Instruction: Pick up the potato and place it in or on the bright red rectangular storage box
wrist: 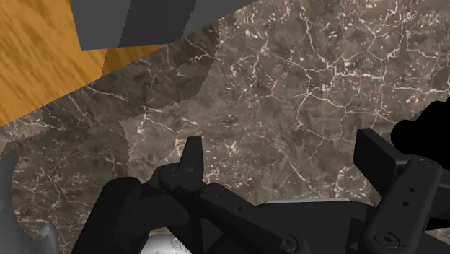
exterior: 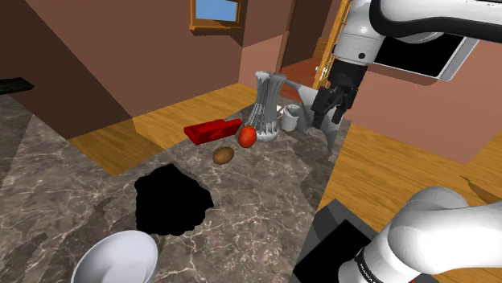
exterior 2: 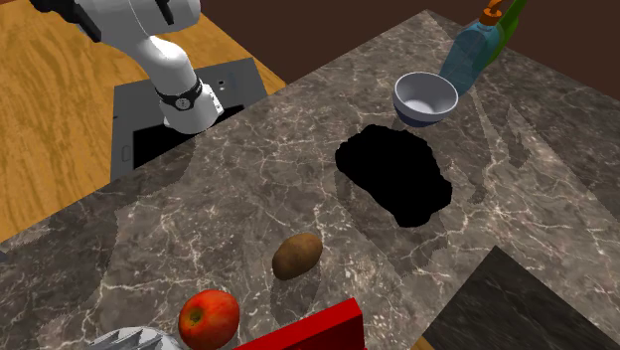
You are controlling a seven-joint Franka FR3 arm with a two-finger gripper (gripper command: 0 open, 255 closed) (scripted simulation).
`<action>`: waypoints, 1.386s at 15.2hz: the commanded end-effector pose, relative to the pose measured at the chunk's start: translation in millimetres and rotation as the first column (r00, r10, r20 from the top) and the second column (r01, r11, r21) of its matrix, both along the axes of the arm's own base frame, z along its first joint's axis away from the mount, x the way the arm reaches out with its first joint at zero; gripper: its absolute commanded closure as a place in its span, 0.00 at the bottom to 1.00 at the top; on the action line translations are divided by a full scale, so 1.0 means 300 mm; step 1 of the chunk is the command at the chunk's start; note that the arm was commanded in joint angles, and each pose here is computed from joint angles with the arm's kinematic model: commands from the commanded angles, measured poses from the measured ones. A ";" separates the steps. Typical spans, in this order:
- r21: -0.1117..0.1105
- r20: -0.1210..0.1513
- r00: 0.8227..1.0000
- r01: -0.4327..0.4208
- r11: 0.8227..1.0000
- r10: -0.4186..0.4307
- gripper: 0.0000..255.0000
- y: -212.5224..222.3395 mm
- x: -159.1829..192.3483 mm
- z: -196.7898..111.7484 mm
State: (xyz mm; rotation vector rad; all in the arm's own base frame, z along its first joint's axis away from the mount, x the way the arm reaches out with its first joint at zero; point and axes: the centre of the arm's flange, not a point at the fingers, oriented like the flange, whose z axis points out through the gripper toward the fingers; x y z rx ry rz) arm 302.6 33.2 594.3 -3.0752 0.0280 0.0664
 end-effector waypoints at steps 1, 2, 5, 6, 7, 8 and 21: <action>0.000 0.000 1.000 0.000 1.000 0.000 0.00 0.000 0.000 0.000; 0.002 0.011 0.999 0.034 0.999 -0.034 0.00 0.025 0.011 -0.030; 0.009 0.042 0.990 0.134 0.991 -0.134 0.00 0.098 0.050 -0.121; 0.012 0.053 0.984 0.167 0.986 -0.168 0.00 0.121 0.065 -0.151; 0.015 0.063 0.978 0.200 0.980 -0.201 0.00 0.144 0.082 -0.180; 0.019 0.073 0.970 0.233 0.972 -0.234 0.00 0.166 0.099 -0.209; 0.097 0.187 0.760 0.616 0.782 -0.622 0.00 0.394 0.413 -0.567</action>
